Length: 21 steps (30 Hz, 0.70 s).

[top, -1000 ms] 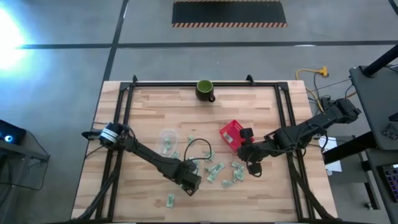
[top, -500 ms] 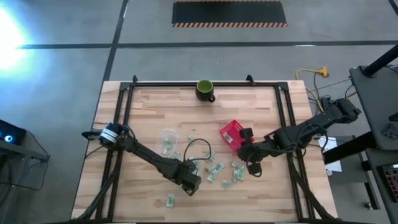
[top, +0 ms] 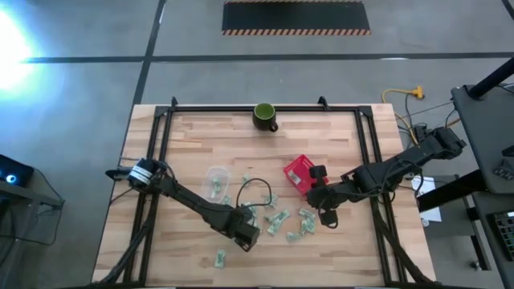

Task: Pick and place items into bin
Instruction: Put the stevia packet into the transparent bin

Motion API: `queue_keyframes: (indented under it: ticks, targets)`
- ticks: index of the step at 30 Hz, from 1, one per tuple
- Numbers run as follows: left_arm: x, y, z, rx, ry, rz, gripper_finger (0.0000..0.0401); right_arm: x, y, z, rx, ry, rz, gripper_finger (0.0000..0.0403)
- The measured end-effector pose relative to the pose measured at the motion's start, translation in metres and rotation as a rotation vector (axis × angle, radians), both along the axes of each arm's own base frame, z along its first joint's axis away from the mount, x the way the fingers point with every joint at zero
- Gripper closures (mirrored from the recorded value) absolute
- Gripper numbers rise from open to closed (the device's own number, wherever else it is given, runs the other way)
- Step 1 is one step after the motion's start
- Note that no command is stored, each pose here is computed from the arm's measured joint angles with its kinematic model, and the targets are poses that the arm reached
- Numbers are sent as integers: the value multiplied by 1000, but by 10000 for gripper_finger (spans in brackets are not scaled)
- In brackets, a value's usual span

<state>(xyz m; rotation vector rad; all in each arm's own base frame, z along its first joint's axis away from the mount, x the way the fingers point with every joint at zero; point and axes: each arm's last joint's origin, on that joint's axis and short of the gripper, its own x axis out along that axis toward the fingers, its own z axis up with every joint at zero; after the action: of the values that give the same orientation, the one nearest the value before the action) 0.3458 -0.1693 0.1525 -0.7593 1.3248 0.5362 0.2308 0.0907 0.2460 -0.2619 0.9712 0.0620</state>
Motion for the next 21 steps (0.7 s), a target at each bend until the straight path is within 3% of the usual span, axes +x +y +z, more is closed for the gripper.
queue_keyframes:
  ticks: [12,21]
  targets:
    - [-2,1,0,11,16,-1,329,0,0,0,-2,-1,3,335]
    - [0,0,4,18,28,-11,352,0,0,0,-2,-1,3,335]
